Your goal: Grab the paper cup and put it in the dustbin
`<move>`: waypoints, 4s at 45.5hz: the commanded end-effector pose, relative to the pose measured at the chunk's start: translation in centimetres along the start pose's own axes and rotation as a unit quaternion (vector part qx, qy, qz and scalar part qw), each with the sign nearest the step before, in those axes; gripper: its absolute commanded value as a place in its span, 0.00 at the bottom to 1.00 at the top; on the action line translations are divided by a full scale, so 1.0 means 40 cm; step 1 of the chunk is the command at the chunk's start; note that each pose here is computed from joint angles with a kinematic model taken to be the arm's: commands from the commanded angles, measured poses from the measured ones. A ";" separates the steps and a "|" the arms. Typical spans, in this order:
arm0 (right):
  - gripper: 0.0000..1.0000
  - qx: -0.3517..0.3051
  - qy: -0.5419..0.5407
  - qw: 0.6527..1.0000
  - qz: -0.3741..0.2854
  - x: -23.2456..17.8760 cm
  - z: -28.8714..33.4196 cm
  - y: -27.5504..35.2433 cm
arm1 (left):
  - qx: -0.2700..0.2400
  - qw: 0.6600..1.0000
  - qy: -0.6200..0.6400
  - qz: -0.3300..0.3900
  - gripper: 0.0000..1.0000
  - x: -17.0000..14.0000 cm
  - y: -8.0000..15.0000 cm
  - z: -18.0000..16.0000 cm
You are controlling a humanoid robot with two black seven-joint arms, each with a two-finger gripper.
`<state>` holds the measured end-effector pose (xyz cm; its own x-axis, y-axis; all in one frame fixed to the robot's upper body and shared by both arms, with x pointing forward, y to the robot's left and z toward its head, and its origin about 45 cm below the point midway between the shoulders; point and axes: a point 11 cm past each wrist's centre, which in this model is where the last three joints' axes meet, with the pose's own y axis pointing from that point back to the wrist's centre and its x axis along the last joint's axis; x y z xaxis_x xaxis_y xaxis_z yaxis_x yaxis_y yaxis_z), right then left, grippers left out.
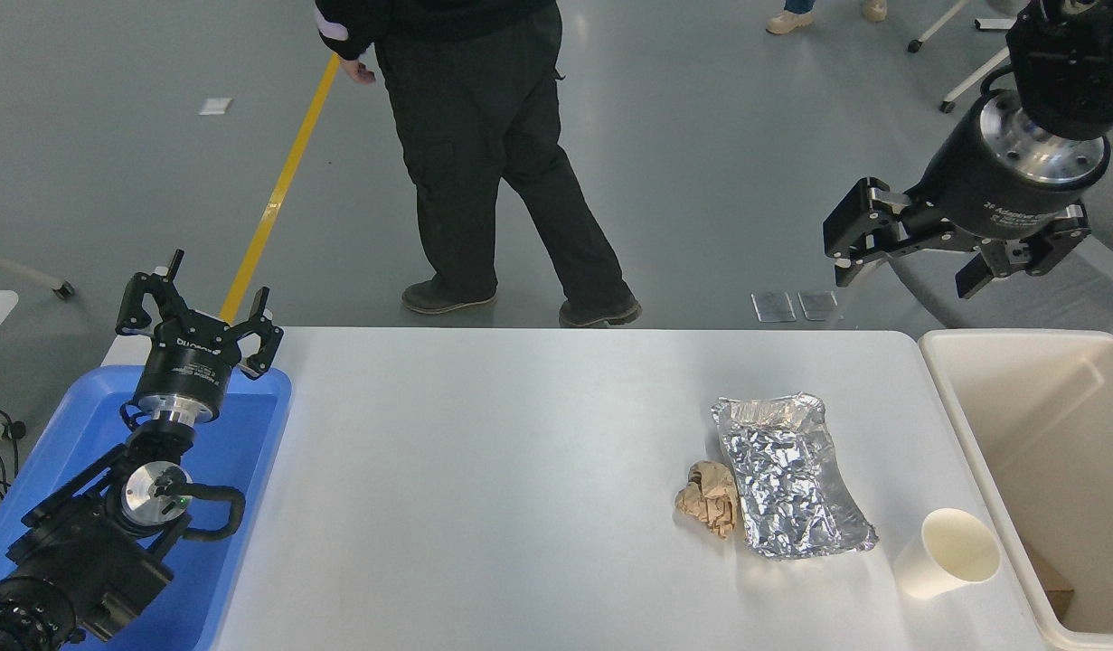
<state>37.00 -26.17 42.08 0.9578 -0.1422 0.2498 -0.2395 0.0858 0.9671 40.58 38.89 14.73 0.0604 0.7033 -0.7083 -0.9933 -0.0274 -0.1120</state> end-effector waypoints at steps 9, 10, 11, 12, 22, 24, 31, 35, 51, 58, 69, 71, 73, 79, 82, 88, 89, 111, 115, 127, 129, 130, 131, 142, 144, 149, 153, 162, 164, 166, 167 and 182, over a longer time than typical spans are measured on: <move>1.00 -0.007 -0.009 0.999 -0.043 -0.029 0.019 -0.080 | -0.001 1.000 0.001 0.000 0.99 0.000 0.000 0.001; 1.00 -0.010 -0.010 0.999 -0.047 -0.032 0.024 -0.089 | 0.000 1.000 0.001 0.000 0.99 -0.001 0.000 -0.001; 1.00 -0.010 -0.012 0.999 -0.053 -0.036 0.026 -0.098 | 0.000 1.000 0.001 0.000 0.99 -0.001 0.000 -0.001; 1.00 -0.012 -0.013 0.998 -0.057 -0.040 0.030 -0.106 | 0.000 1.000 0.001 0.000 0.99 -0.001 0.000 -0.001; 1.00 -0.027 -0.058 0.995 -0.074 -0.054 0.136 -0.138 | -0.001 1.000 0.001 0.000 0.99 0.000 0.000 0.001; 1.00 -0.029 -0.066 0.994 -0.078 -0.058 0.154 -0.144 | 0.000 1.000 0.000 0.000 0.99 0.000 0.000 0.000; 1.00 -0.054 -0.089 0.989 -0.109 -0.094 0.215 -0.198 | 0.000 1.000 0.000 0.001 0.99 0.001 0.000 -0.002; 1.00 -0.056 -0.110 0.984 -0.127 -0.118 0.256 -0.225 | 0.000 1.000 0.000 0.001 0.99 0.002 0.001 0.000; 1.00 -0.090 -0.206 0.974 -0.036 -0.166 0.439 -0.353 | 0.000 1.000 0.000 0.003 0.99 0.002 0.001 -0.002; 1.00 -0.120 -0.173 0.977 -0.029 -0.230 0.476 -0.456 | 0.000 1.000 0.000 0.003 0.99 0.003 0.002 -0.002; 1.00 -0.116 -0.126 0.984 -0.044 -0.272 0.455 -0.517 | 0.000 1.000 0.001 0.001 0.99 0.000 0.000 -0.001; 1.00 -0.115 -0.125 0.984 -0.047 -0.279 0.453 -0.524 | 0.000 1.000 0.000 0.003 0.99 0.003 0.002 -0.002; 1.00 -0.112 -0.126 0.984 -0.053 -0.289 0.450 -0.535 | 0.000 1.000 0.000 0.003 0.99 0.002 0.002 -0.002; 1.00 -0.097 -0.126 0.985 -0.073 -0.328 0.425 -0.578 | 0.000 1.000 0.000 0.002 0.99 0.001 0.001 -0.002; 1.00 -0.090 -0.130 0.984 -0.080 -0.342 0.417 -0.599 | 0.000 1.000 0.000 0.002 0.99 0.001 0.001 -0.002; 1.00 -0.085 -0.134 0.983 -0.087 -0.358 0.410 -0.626 | 0.000 1.000 0.000 0.003 0.99 0.003 0.002 -0.002; 1.00 -0.087 -0.134 0.983 -0.087 -0.360 0.413 -0.630 | 0.000 1.000 0.000 0.003 0.99 0.002 0.000 -0.001; 0.50 -0.109 -0.166 0.979 -0.048 -0.371 0.462 -0.673 | 0.000 1.000 0.000 0.003 0.99 0.003 0.002 -0.002; 0.26 -0.096 -0.185 0.977 -0.051 -0.368 0.446 -0.673 | 0.000 1.000 0.000 0.003 0.99 0.003 0.002 -0.002; 0.00 -0.079 -0.238 0.965 -0.072 -0.380 0.426 -0.671 | -0.001 1.000 0.001 0.002 0.99 0.000 0.000 0.000; 0.00 -0.077 -0.237 0.966 -0.075 -0.381 0.423 -0.669 | -0.001 1.000 0.001 0.002 0.99 0.000 0.000 0.000; 0.00 -0.077 -0.238 0.965 -0.075 -0.380 0.423 -0.668 | -0.001 1.000 0.001 0.002 0.99 0.000 0.000 0.000; 0.00 -0.076 -0.237 0.966 -0.076 -0.380 0.422 -0.667 | -0.001 1.000 0.001 0.002 0.99 0.000 0.000 0.000; 0.00 -0.052 -0.243 0.965 -0.086 -0.348 0.410 -0.605 | -0.001 1.000 0.002 0.000 0.99 -0.001 0.000 0.000; 0.00 -0.044 -0.238 0.965 -0.098 -0.338 0.405 -0.589 | -0.001 1.000 0.002 0.000 0.99 -0.001 0.000 0.000; 0.00 -0.035 -0.218 0.966 -0.134 -0.325 0.400 -0.550 | -0.001 1.000 0.002 0.000 0.99 -0.001 0.000 0.000; 0.00 -0.024 -0.207 0.967 -0.144 -0.297 0.392 -0.511 | -0.001 1.000 0.001 0.001 0.99 0.000 0.000 0.000; 0.00 0.023 -0.177 0.966 -0.189 -0.235 0.343 -0.380 | -0.001 1.000 0.001 0.001 0.99 0.000 0.000 0.000; 0.00 0.032 -0.168 0.969 -0.180 -0.215 0.328 -0.346 | -0.001 1.000 0.002 0.000 0.99 -0.001 0.000 0.000; 0.00 0.039 -0.160 0.972 -0.168 -0.199 0.312 -0.315 | -0.001 1.000 0.002 0.000 0.99 -0.001 0.000 0.000; 0.00 0.041 -0.156 0.973 -0.163 -0.193 0.306 -0.300 | -0.001 1.000 0.002 0.000 0.99 -0.001 0.000 0.000; 0.00 0.085 -0.147 0.983 -0.066 -0.085 0.241 -0.101 | -0.001 1.000 0.001 0.001 0.99 0.000 0.000 0.000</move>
<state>31.80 -37.31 31.60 0.9004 -0.4350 0.0005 -0.0394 -0.0804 0.9960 40.60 38.87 14.74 0.0602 0.7011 -0.7105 -0.9932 -0.0292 -0.1130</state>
